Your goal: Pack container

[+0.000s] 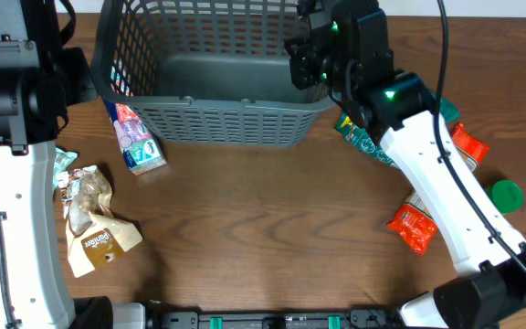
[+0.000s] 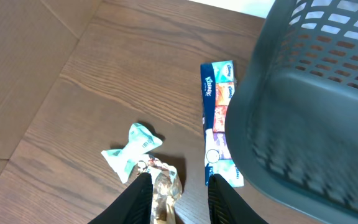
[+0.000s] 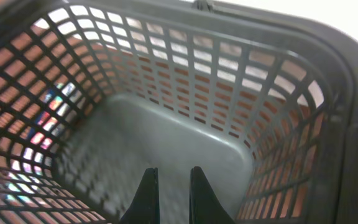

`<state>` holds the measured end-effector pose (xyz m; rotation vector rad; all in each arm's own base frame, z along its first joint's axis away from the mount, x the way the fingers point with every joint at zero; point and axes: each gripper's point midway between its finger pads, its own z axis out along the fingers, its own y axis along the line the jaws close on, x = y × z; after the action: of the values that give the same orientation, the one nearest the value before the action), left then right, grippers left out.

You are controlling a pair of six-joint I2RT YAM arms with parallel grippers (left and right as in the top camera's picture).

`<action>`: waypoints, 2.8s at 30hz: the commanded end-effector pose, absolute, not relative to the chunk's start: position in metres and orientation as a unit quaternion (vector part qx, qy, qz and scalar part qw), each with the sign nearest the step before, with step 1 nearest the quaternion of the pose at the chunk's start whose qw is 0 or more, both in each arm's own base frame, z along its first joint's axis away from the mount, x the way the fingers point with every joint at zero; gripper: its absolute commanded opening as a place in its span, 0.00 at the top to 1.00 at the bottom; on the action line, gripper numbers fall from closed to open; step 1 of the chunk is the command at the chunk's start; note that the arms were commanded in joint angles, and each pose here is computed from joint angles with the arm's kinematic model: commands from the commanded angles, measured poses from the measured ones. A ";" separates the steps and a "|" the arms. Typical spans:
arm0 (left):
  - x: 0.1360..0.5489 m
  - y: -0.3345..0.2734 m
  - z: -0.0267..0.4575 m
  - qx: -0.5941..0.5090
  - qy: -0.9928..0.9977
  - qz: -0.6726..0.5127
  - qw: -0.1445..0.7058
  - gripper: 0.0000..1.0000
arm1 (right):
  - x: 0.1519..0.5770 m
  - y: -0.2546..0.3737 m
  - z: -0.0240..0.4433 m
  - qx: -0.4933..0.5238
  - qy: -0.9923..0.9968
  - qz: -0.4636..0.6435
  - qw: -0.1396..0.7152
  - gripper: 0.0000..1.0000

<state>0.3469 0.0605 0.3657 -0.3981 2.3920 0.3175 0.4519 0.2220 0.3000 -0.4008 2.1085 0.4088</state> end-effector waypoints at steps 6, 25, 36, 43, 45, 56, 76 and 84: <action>0.347 0.065 0.367 -0.162 0.917 0.130 0.341 0.69 | 0.468 0.196 0.302 -0.129 0.863 0.129 0.471 0.99; 0.347 0.063 0.366 -0.160 0.918 0.123 0.341 0.69 | 0.470 0.163 0.277 -0.085 0.892 0.081 0.435 0.99; 0.347 0.063 0.366 -0.160 0.918 0.123 0.341 0.69 | 0.469 0.143 0.271 -0.046 0.901 0.037 0.429 0.99; 0.347 0.063 0.366 -0.160 0.918 0.123 0.340 0.69 | 0.469 0.135 0.269 -0.032 0.903 0.019 0.427 0.99; 0.347 0.063 0.366 -0.160 0.918 0.123 0.340 0.69 | 0.468 0.134 0.269 -0.031 0.904 0.017 0.426 0.99; 0.346 0.063 0.365 -0.160 0.920 0.124 0.337 0.69 | 0.468 0.123 0.267 -0.008 0.905 -0.003 0.424 0.99; 0.344 0.063 0.364 -0.160 0.921 0.124 0.334 0.69 | 0.470 0.086 0.263 0.058 0.908 -0.020 0.413 0.99; 0.344 0.063 0.364 -0.160 0.921 0.124 0.334 0.69 | 0.471 0.080 0.263 0.064 0.907 -0.029 0.415 0.99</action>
<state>0.3441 0.0606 0.3635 -0.3982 2.4066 0.3205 0.4659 0.1000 0.2600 0.0812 2.2997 0.0030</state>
